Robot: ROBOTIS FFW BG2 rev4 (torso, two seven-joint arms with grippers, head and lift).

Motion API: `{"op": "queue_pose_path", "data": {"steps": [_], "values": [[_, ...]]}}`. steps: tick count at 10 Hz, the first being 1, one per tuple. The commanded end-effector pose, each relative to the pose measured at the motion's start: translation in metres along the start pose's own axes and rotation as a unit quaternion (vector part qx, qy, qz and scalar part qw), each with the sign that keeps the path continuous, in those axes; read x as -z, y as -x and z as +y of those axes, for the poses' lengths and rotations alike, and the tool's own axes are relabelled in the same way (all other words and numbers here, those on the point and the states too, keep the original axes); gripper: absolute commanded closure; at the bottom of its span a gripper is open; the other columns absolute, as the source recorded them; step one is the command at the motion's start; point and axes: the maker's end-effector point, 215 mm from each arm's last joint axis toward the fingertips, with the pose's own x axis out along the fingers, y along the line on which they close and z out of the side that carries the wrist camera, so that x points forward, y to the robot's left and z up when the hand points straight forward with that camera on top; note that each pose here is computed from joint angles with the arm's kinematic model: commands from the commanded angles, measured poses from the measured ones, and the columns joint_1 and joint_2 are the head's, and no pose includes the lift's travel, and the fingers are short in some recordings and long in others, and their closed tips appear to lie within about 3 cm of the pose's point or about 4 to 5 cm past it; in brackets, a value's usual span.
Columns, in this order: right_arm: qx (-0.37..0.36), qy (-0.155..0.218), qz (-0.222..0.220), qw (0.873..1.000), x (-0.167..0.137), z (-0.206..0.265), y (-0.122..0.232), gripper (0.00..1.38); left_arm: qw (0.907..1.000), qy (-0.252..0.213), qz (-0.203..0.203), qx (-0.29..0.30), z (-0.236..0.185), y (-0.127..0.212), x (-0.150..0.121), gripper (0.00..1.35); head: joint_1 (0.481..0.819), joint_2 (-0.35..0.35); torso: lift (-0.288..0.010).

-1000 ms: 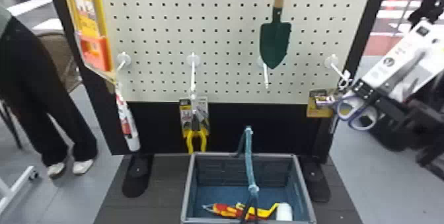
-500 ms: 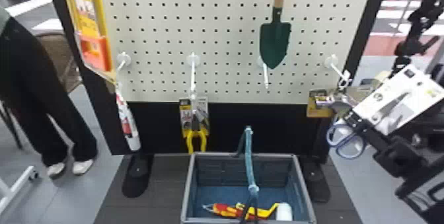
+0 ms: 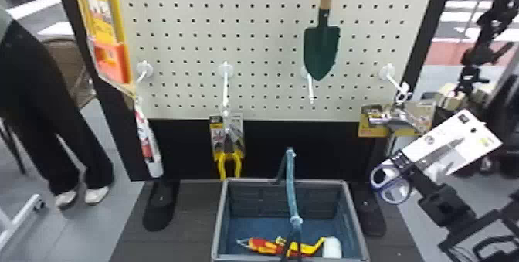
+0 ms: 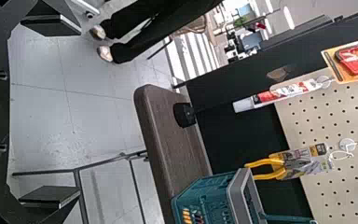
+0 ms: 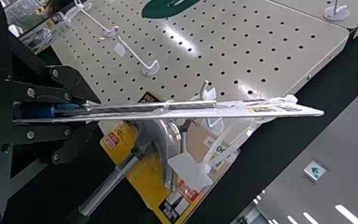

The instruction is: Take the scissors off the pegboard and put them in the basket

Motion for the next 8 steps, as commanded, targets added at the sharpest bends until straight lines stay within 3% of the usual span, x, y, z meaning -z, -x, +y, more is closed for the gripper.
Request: {"op": "queue_pose_path", "data": {"steps": [1,8], "values": [[0.001,-0.016,-0.001,1.0,0.013,-0.001,-0.005,1.25,1.0,0.001,-0.002,0.001,-0.001,-0.002,0.0,0.1,0.549,0.0,-0.1],[-0.037,-0.082,0.042,0.995,0.085,0.021,-0.05,1.25,0.9999,0.004,-0.013,0.002,-0.002,-0.015,-0.004,0.1,0.549,0.0,-0.1]]}}
